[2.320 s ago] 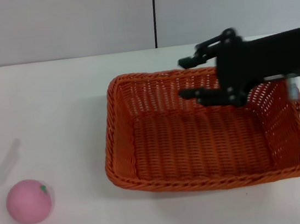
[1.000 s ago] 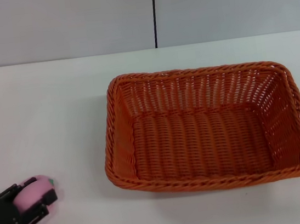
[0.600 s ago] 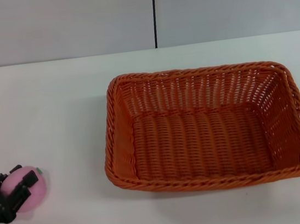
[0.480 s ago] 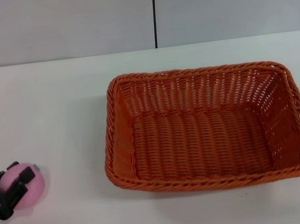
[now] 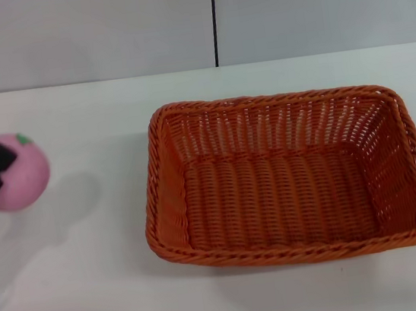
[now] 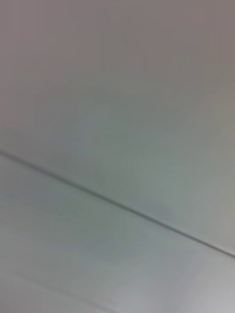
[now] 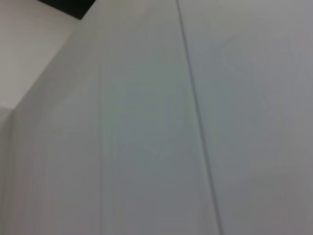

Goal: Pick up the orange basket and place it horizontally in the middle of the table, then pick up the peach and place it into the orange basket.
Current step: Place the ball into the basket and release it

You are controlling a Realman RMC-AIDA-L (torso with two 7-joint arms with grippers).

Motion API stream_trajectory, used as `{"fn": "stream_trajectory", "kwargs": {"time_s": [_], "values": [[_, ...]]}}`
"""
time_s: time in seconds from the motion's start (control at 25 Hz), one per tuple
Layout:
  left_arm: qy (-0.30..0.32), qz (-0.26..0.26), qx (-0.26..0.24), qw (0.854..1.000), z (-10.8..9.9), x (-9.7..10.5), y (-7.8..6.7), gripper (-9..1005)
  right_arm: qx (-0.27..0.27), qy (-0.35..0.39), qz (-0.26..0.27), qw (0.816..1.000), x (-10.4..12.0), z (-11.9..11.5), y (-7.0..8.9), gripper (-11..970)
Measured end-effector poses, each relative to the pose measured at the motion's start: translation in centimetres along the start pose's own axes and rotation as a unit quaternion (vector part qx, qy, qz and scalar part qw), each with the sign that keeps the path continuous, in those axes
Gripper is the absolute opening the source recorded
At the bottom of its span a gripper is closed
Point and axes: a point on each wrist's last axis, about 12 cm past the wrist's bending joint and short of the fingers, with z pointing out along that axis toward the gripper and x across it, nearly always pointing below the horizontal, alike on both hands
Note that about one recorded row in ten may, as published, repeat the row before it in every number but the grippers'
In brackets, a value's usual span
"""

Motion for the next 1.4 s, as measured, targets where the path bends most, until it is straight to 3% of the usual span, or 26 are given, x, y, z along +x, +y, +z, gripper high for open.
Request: {"fn": "stream_trajectory", "kwargs": {"time_s": [0.2,0.24,0.28,0.44,0.64,1.12,1.4], "values": [[-0.04,-0.004,0.078,0.996,3.4,-0.5,-1.9,245,0.062,-0.03,-0.003,0.998,-0.3,-2.0,-0.2,490],[-0.048,0.0,0.103,0.994,5.0,-0.3,-2.8,240,0.077,-0.039,-0.006,0.996,-0.5,-2.6,-0.2,490],[-0.048,0.0,0.103,0.994,5.0,-0.3,-2.8,232,0.077,-0.039,-0.006,0.996,-0.5,-2.6,-0.2,491],[-0.015,-0.001,0.16,0.987,8.6,0.7,-3.9,198,0.1,-0.051,-0.013,0.994,-0.8,-3.7,0.1,491],[0.028,-0.006,0.201,0.979,11.3,1.6,-4.8,154,0.11,-0.055,-0.012,0.992,-0.8,-4.2,0.4,492],[0.086,0.008,0.248,0.965,14.9,3.8,-6.9,68,0.116,-0.058,-0.008,0.992,-0.4,-4.2,0.4,494],[0.091,0.011,0.243,0.966,15.2,3.9,-6.8,239,0.122,-0.057,-0.016,0.991,-0.1,-4.2,0.6,495]]}}
